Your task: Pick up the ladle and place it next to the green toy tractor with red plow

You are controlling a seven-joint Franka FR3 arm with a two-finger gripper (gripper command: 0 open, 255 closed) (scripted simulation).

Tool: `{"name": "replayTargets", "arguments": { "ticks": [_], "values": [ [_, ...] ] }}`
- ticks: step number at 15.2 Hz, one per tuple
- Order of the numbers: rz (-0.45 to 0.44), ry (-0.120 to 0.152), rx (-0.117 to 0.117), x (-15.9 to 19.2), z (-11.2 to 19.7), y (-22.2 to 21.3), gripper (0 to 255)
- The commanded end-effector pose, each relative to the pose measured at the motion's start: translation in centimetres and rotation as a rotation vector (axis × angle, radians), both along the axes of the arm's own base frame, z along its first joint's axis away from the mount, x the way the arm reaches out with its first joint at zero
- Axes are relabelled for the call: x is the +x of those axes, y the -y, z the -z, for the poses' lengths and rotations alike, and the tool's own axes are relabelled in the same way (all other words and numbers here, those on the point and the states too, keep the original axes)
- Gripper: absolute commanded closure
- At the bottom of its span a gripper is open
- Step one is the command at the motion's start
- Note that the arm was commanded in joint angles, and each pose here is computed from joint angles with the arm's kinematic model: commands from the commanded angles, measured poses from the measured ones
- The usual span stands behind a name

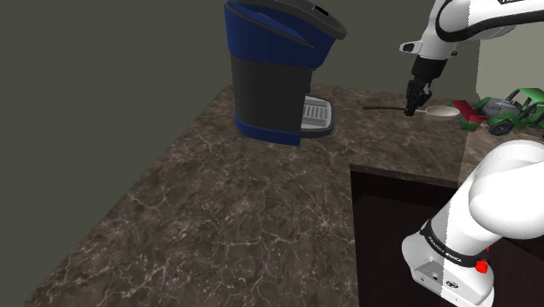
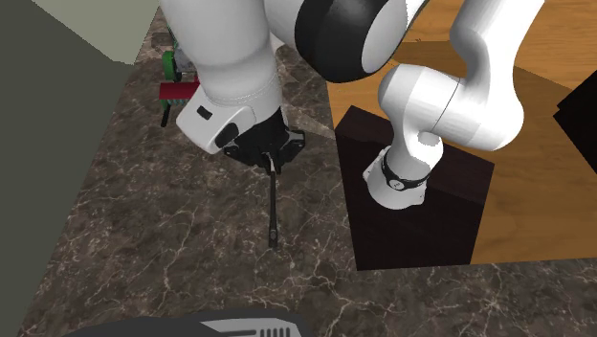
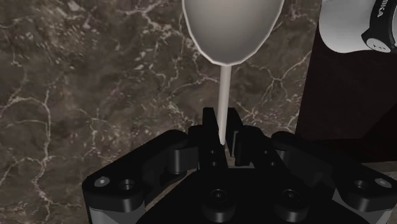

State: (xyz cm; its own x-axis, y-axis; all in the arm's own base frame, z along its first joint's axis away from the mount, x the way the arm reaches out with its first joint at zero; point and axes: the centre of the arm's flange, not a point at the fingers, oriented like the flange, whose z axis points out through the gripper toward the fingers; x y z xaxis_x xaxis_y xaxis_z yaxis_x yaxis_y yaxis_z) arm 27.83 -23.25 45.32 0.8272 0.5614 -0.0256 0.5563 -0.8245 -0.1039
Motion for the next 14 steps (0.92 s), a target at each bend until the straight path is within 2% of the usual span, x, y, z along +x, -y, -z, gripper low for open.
{"name": "replayTargets", "arguments": {
  "ticks": [1, 14],
  "values": [
    [0.0, 0.0, 0.0, 0.0, -1.1, 0.0, 255],
    [0.0, 0.0, 0.0, 0.0, -8.0, 0.0, 255]
  ]
}}
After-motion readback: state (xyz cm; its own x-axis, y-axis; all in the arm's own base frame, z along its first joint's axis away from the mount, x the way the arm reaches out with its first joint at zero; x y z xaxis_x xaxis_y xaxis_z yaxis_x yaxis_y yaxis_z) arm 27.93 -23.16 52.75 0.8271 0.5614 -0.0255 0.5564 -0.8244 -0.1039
